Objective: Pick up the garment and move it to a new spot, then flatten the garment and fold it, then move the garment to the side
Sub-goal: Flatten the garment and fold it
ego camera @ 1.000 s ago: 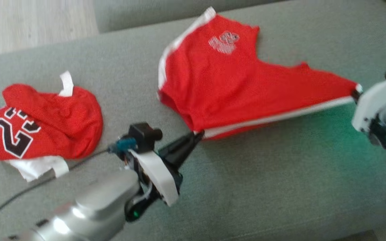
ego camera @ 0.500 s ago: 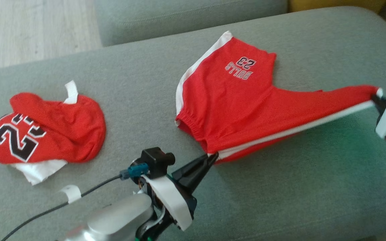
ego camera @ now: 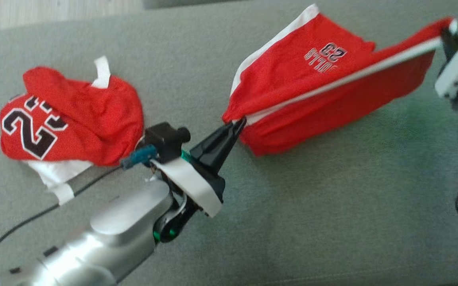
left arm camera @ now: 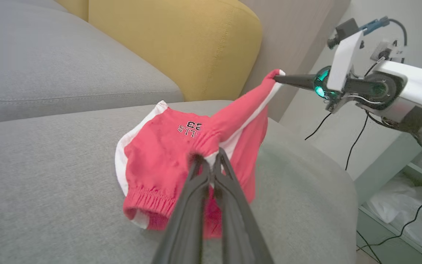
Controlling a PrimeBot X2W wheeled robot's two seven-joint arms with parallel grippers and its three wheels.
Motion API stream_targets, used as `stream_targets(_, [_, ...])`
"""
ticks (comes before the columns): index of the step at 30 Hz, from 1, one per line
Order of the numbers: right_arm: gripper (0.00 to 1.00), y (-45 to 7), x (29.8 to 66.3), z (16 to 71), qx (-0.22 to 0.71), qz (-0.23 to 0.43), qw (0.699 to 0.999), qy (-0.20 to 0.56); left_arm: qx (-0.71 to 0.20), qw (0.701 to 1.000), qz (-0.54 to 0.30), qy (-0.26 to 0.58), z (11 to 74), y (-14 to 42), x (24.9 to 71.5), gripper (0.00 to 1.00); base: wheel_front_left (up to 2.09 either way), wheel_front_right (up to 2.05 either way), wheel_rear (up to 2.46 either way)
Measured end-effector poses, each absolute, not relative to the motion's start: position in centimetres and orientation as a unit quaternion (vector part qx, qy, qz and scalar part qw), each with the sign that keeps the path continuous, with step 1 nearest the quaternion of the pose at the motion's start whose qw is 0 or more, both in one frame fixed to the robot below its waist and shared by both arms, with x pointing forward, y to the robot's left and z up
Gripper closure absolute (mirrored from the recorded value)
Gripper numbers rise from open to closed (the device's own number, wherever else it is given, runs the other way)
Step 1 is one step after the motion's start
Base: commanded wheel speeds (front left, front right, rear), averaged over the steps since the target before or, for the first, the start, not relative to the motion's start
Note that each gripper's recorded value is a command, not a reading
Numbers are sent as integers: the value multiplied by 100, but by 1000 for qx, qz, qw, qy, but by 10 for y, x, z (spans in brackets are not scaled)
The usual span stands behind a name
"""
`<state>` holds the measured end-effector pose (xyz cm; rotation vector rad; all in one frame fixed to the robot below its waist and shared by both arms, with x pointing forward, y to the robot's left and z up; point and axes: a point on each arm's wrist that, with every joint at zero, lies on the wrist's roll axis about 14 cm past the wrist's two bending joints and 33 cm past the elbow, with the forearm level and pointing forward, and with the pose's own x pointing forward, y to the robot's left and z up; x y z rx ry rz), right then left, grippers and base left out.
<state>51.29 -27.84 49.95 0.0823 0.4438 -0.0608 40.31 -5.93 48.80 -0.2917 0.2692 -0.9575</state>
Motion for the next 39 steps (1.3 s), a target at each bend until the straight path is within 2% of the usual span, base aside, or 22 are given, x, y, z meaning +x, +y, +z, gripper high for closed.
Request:
stream_targets(6, [100, -260, 562, 487, 14, -25, 974, 226, -151, 870, -450, 133, 478, -57, 427, 100, 0, 0, 0])
stream_targets(16, [100, -227, 615, 448, -24, -1, 968, 251, -154, 884, -416, 150, 452, -44, 458, 100, 0, 0, 0])
stream_targets(28, [100, -194, 650, 396, -25, 21, 959, 280, -153, 893, -386, 175, 419, -30, 480, 100, 0, 0, 0])
stream_targets(29, [60, -193, 651, 392, -25, 21, 958, 284, -152, 894, -383, 178, 417, -28, 481, 100, 0, 0, 0])
stream_targets(30, [0, -192, 652, 389, -27, 22, 958, 285, -152, 895, -380, 180, 414, -26, 482, 100, 0, 0, 0])
stream_targets(31, [0, -191, 652, 386, -25, 22, 957, 288, -153, 896, -376, 181, 412, -25, 483, 80, 0, 0, 0])
stream_targets(32, [0, -190, 652, 383, -26, 22, 956, 290, -153, 896, -373, 184, 409, -24, 483, 24, 0, 0, 0])
stream_targets(33, [0, -190, 653, 381, -24, 21, 957, 289, -152, 897, -370, 187, 407, -22, 483, 0, 0, 0, 0])
stream_targets(39, [0, -195, 653, 392, -11, 10, 963, 270, -140, 903, -360, 189, 406, -13, 484, 0, 0, 0, 0])
